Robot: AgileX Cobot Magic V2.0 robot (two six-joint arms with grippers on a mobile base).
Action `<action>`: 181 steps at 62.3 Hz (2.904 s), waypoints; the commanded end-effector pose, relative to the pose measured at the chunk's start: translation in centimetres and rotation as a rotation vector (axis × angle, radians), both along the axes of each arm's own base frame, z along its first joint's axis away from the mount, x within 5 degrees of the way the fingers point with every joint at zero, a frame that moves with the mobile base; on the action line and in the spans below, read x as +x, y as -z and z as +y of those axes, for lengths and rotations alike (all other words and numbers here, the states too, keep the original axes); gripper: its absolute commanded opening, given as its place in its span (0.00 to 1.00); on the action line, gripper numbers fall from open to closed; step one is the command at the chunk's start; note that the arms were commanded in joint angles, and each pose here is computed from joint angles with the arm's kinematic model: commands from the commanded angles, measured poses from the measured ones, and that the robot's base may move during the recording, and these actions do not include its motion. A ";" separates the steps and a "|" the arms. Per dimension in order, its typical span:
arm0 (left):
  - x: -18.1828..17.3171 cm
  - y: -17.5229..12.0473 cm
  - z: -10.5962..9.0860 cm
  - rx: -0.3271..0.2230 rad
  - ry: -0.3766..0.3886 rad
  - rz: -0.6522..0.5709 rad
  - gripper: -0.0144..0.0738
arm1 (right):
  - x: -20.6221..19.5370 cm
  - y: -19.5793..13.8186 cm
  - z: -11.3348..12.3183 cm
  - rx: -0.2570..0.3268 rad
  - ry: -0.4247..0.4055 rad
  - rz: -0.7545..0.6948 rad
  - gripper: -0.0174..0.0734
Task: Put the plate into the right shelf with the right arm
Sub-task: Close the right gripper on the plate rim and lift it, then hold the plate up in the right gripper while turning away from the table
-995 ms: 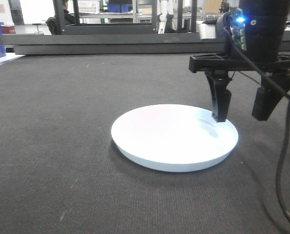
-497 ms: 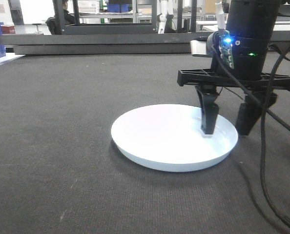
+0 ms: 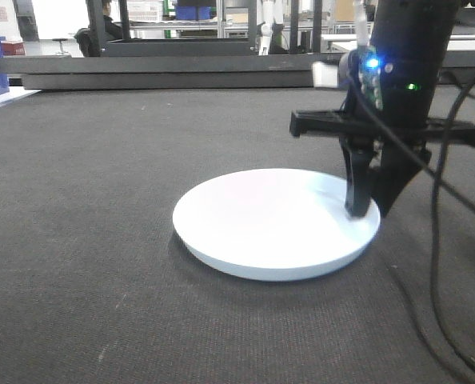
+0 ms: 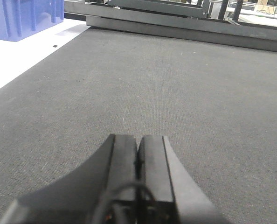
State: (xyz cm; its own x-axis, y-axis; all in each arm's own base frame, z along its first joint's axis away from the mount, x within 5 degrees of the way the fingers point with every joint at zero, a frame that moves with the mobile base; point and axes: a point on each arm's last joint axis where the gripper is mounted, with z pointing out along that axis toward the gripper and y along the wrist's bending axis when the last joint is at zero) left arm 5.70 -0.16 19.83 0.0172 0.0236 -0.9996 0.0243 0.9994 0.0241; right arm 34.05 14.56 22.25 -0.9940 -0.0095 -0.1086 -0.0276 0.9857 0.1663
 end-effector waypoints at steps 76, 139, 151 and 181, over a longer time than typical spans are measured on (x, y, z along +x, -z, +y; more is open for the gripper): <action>-0.1 -0.5 0.1 -0.018 -0.009 -0.089 0.02 | -25.0 -9.3 -13.4 0.043 0.103 -1.500 0.25; -0.1 -0.5 0.1 -0.018 -0.009 -0.089 0.02 | -28.7 -10.1 -13.9 0.061 0.114 -1.623 0.25; -0.1 -0.5 0.1 -0.018 -0.009 -0.089 0.02 | -28.7 -10.1 -13.9 0.061 0.114 -1.623 0.25; -0.1 -0.5 0.1 -0.018 -0.009 -0.089 0.02 | -28.7 -10.1 -13.9 0.061 0.114 -1.623 0.25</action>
State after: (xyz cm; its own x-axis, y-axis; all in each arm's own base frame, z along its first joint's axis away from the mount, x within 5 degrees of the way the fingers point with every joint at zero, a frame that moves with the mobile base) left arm 5.70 -0.16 19.83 0.0172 0.0236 -0.9996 0.0243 0.9994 0.0241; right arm 5.57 0.74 30.67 0.0517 0.1023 -0.9934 -0.1369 0.9861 0.0944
